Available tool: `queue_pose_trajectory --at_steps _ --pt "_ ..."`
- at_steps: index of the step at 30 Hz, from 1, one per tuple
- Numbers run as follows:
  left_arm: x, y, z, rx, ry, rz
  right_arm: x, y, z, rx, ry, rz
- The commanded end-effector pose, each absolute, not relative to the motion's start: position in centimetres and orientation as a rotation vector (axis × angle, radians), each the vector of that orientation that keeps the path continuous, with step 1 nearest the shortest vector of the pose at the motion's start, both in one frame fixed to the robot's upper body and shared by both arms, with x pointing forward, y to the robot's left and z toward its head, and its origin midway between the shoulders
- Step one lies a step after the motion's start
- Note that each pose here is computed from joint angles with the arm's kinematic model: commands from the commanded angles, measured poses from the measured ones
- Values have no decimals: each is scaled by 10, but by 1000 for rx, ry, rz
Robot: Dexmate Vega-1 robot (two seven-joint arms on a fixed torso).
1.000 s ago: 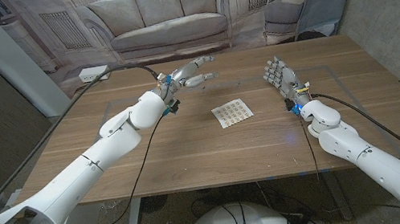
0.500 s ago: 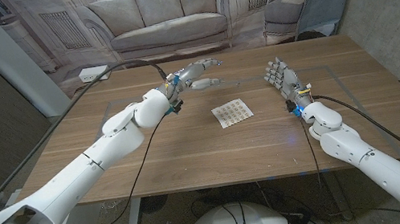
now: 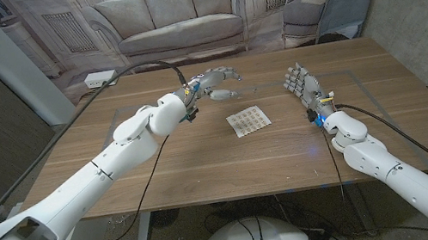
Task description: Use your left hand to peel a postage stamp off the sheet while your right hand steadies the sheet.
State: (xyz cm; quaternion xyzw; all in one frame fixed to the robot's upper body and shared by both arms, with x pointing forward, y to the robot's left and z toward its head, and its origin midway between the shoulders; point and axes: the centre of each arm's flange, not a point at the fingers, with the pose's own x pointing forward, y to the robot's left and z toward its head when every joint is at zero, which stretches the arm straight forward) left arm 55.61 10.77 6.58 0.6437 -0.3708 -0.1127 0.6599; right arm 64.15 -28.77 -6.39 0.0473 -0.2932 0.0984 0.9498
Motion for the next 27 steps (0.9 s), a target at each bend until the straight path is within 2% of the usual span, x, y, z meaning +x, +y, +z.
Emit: queue_pose_trajectory --at_steps 1,7,27 --pt "553 98 67 1566 -804 -254 640 -288 -66 104 -597 195" --pt "554 87 66 1698 -749 -228 641 -287 -66 105 -593 194" --pt "565 75 62 1835 -707 -222 646 -285 -71 121 -580 186"
